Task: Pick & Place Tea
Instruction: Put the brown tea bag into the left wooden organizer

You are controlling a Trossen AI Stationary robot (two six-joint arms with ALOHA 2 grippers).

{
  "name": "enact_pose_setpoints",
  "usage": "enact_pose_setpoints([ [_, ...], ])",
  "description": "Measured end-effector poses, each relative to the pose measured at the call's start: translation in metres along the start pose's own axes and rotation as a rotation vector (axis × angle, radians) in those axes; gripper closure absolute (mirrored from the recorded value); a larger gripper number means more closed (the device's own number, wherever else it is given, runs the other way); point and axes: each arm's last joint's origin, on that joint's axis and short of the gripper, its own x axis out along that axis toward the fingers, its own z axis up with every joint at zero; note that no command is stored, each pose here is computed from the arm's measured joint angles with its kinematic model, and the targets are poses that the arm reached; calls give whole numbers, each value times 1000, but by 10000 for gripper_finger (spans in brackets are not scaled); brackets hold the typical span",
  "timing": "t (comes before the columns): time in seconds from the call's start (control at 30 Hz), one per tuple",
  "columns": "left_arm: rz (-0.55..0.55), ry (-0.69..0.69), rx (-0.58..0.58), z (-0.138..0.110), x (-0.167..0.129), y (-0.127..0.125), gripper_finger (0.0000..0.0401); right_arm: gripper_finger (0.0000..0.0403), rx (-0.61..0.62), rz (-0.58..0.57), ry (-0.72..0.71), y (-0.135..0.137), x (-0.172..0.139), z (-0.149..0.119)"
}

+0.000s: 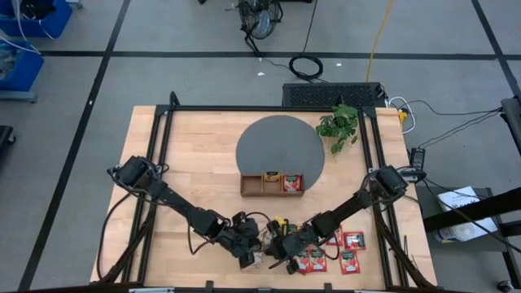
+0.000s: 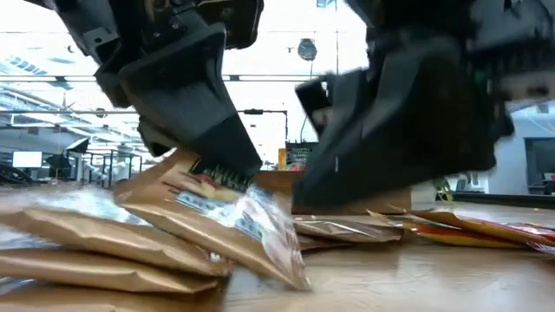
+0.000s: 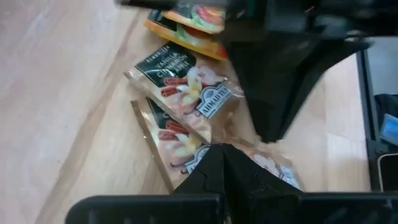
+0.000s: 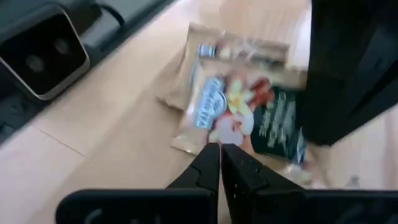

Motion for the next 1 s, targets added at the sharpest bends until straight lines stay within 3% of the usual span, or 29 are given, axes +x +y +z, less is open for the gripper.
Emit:
enact_pose_setpoints([
  [0.17, 2, -1, 14, 4, -2, -3, 400, 390, -52, -45, 23, -1, -23, 17],
  [0.37, 10, -13, 77, 16, -7, -13, 400, 326, 17, -75, 27, -8, -49, 36],
  [0.53, 21, -39, 137, 33, -14, -25, 400, 256, 126, -1, 33, -21, -51, 36],
  [0.7, 35, -56, 171, 41, -19, -31, 401, 204, 202, -3, 59, -33, -50, 33],
  [1.0, 63, -17, 167, 40, -18, -26, 401, 178, 210, -13, 101, -38, -50, 29],
])
